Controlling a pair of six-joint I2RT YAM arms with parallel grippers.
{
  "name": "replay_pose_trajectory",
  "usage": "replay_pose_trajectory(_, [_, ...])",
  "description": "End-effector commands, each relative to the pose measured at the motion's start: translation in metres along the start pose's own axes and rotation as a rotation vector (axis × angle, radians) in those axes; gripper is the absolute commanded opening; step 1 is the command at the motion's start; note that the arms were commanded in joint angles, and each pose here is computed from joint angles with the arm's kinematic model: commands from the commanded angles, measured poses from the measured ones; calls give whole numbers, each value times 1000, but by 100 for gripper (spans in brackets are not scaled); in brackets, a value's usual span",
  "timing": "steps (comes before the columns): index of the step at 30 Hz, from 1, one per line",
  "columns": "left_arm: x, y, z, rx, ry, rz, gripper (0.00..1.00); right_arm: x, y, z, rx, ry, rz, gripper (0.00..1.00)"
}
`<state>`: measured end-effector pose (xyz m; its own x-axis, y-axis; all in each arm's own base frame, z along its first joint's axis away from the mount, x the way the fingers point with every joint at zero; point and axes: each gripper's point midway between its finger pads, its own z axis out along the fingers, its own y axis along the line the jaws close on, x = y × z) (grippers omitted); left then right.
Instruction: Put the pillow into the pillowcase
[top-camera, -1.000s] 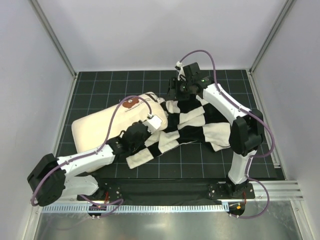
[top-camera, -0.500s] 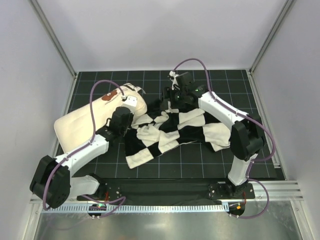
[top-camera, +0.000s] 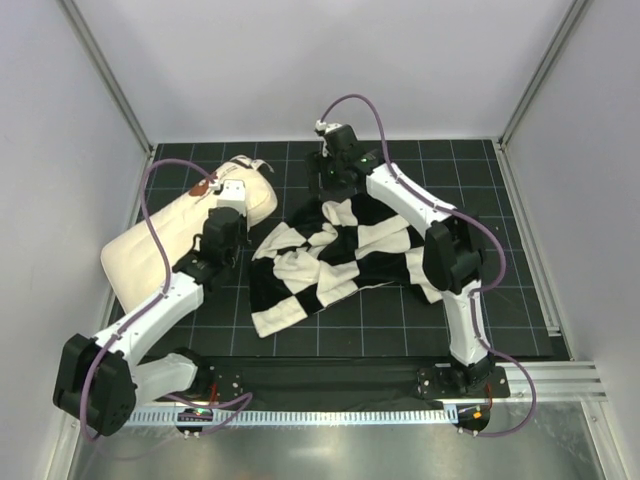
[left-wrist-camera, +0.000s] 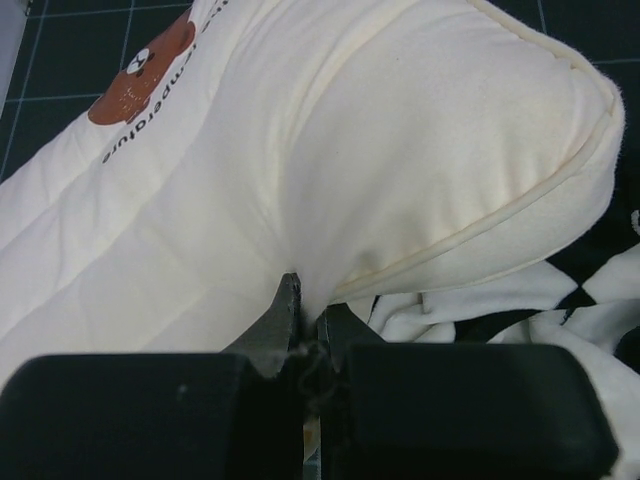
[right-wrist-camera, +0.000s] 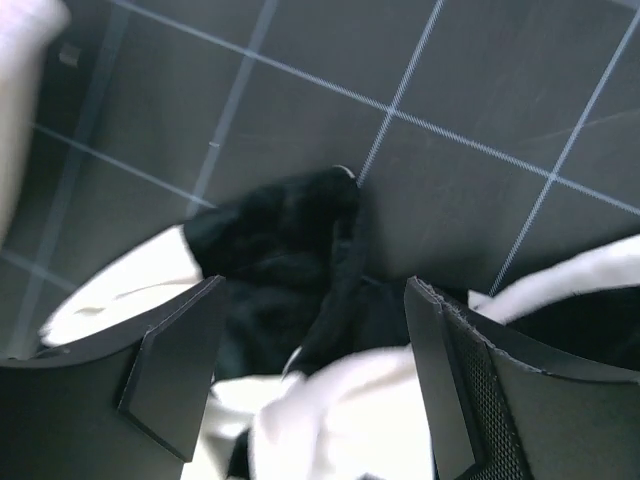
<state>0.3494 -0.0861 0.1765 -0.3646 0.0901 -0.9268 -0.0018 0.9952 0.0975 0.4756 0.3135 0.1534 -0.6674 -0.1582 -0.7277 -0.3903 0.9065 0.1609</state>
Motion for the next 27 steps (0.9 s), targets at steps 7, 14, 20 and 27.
replay_pose_trajectory(7, [-42,-2,-14,39,-141,-130,0,46,-16,55,61,121,-21,78])
replay_pose_trajectory(14, [-45,-2,-16,47,-151,-135,0,72,-15,73,38,176,-12,54])
replay_pose_trajectory(20, [-47,3,-19,30,-161,-145,0,52,1,86,-34,126,-9,26])
replay_pose_trajectory(27, [-47,3,-23,35,-170,-150,0,-15,23,106,-118,-74,-12,5])
